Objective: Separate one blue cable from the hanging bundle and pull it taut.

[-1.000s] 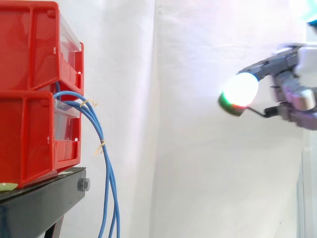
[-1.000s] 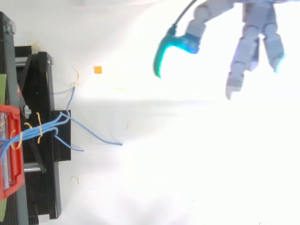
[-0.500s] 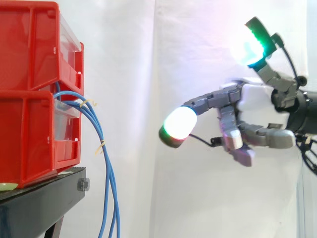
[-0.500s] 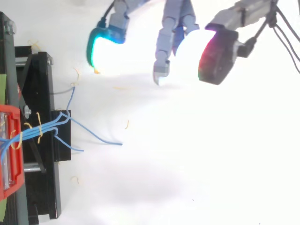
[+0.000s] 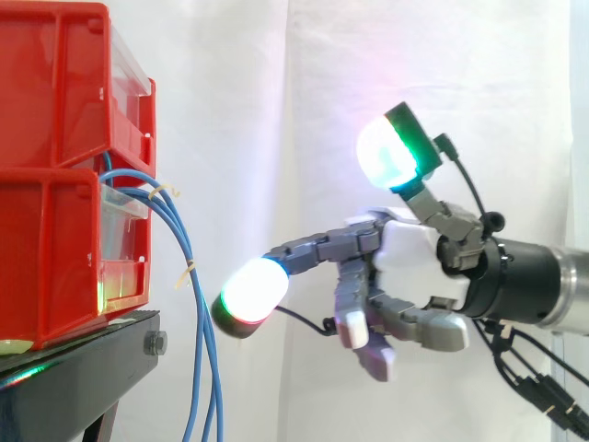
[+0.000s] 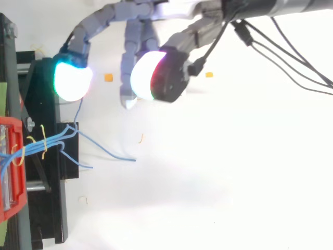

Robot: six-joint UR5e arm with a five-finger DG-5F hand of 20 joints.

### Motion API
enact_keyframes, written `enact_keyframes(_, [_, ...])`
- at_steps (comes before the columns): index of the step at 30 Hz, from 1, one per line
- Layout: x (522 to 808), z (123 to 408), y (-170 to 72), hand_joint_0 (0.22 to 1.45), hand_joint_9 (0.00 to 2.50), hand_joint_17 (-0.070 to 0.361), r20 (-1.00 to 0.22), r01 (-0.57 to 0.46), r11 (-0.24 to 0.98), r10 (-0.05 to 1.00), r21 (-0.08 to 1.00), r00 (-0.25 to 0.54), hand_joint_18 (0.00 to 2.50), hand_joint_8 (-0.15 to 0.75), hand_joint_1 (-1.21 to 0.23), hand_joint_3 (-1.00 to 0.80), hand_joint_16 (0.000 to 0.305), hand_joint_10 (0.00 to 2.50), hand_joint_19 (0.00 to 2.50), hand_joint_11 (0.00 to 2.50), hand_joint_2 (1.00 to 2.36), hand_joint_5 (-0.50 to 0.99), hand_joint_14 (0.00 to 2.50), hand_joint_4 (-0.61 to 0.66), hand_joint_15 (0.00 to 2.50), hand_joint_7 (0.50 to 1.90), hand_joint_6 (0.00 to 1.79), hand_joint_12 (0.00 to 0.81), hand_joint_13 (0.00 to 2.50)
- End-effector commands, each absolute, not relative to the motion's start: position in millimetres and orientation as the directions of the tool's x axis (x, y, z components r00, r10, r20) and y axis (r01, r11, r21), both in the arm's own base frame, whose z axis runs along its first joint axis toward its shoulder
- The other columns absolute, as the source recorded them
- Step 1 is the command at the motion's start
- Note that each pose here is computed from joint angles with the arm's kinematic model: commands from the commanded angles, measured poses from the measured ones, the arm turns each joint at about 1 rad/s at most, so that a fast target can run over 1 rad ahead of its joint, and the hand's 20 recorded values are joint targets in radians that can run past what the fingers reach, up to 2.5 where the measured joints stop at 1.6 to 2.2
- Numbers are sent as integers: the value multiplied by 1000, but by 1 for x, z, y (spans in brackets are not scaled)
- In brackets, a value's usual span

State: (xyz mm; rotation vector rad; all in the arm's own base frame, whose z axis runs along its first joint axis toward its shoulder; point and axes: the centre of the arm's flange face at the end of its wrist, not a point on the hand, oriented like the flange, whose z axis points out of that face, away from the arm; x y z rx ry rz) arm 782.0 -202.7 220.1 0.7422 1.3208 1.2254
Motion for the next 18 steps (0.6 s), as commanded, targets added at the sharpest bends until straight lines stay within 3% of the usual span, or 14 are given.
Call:
enact_keyframes(1, [792,214,-196,282,1203,205,-292,-233,250,942,940,-168,2500,375,-415,-500,91,10,107,245,1000,-221,11,250,261,695,502,432,1707])
enact_keyframes(3, [791,208,-195,283,1203,205,-289,-225,249,943,942,-165,2500,374,-415,-500,91,10,108,239,1000,-220,11,249,265,692,502,432,1703])
enact_keyframes(5, [799,176,-195,283,1202,205,-288,-241,245,943,939,-165,2500,374,-415,-500,91,10,108,239,1000,-220,11,249,259,692,502,435,1703])
enact_keyframes(18, [806,170,-164,285,1204,202,-256,-233,218,955,948,-151,2500,372,-417,-500,90,10,125,245,1000,-208,11,247,265,707,502,430,1692])
